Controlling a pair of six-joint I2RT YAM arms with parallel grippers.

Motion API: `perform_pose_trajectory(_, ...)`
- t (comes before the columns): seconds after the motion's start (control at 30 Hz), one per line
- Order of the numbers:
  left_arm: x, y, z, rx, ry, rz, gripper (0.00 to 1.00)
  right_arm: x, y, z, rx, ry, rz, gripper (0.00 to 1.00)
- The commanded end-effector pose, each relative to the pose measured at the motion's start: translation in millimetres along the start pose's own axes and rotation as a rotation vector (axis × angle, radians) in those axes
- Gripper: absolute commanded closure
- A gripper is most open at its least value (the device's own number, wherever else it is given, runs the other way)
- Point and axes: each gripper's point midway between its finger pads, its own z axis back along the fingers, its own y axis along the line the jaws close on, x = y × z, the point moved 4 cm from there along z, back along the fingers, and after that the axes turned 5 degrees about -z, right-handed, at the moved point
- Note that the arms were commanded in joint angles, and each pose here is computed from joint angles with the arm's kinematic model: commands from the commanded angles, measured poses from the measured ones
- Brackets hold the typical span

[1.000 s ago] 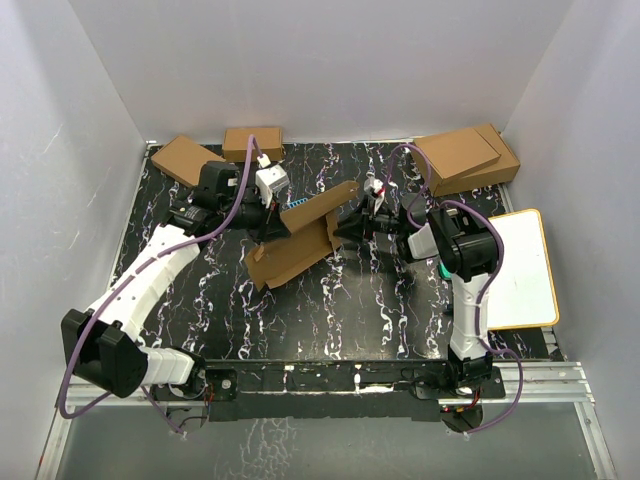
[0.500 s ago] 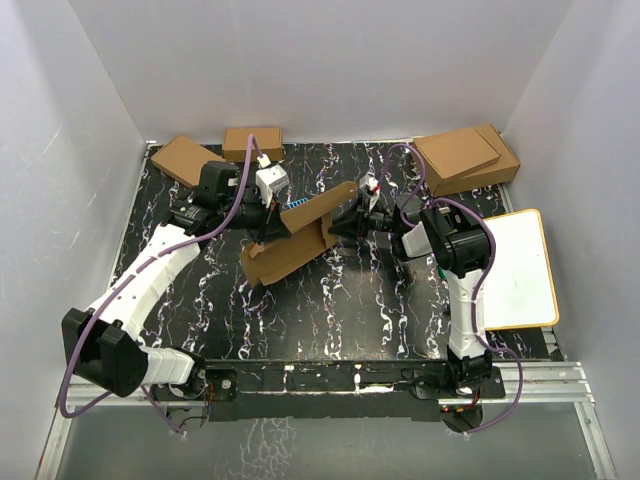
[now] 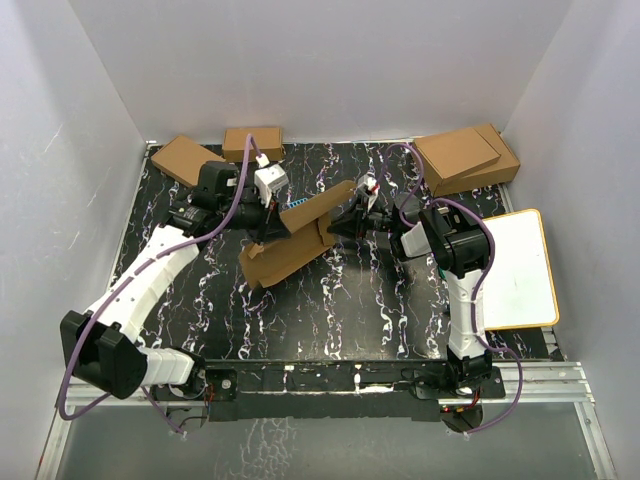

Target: Fold the paper box

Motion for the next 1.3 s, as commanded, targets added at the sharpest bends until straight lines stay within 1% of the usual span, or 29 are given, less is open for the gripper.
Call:
perform_pose_trajectory(0.0,20,-11,10,-0.026,-0.083,-0.066,1.00,9,17,-16,0.089,-0.001,0.082,0.92)
perform_pose_trajectory(0.2,23,-8,14,0.034,-0.105,-0.058,1.00,16,20,-15,0.084,-0.013,0.096,0.92)
perform_pose_trajectory(0.43,35,13,31,0.277,-0.187,-0.007,1.00,32,23,-15,0.053,-0.015,0.085,0.92)
perform_pose_trajectory(0.47,37,13,34,0.297,-0.204,0.003,0.96,35,22,-16,0.044,-0.009,0.083,0.92)
perform_pose_trajectory(0.57,39,16,40,0.351,-0.248,0.030,0.79,39,19,-15,0.009,0.028,0.066,0.92)
perform_pose_trajectory(0.6,39,16,41,0.363,-0.256,0.038,0.72,37,18,-14,-0.010,0.058,0.035,0.92)
perform_pose_trajectory(0.7,35,18,45,0.413,-0.269,0.067,0.51,37,15,-11,-0.057,0.129,0.019,0.92)
perform_pose_trajectory(0.8,29,22,50,0.470,-0.277,0.110,0.33,35,15,-3,-0.106,0.206,0.007,0.92)
perform_pose_trajectory(0.87,28,21,54,0.494,-0.302,0.145,0.23,36,17,3,-0.137,0.259,-0.003,0.92)
perform_pose_trajectory(0.93,26,19,55,0.497,-0.326,0.186,0.17,36,16,12,-0.176,0.315,-0.008,0.92)
perform_pose_trajectory(0.97,25,17,55,0.491,-0.338,0.213,0.15,36,18,16,-0.189,0.345,-0.014,0.92)
perform_pose_trajectory(1.1,18,11,56,0.489,-0.387,0.313,0.09,21,28,41,-0.246,0.490,-0.086,0.92)
perform_pose_trajectory(1.27,8,2,62,0.485,-0.473,0.400,0.03,12,33,65,-0.352,0.589,-0.130,0.92)
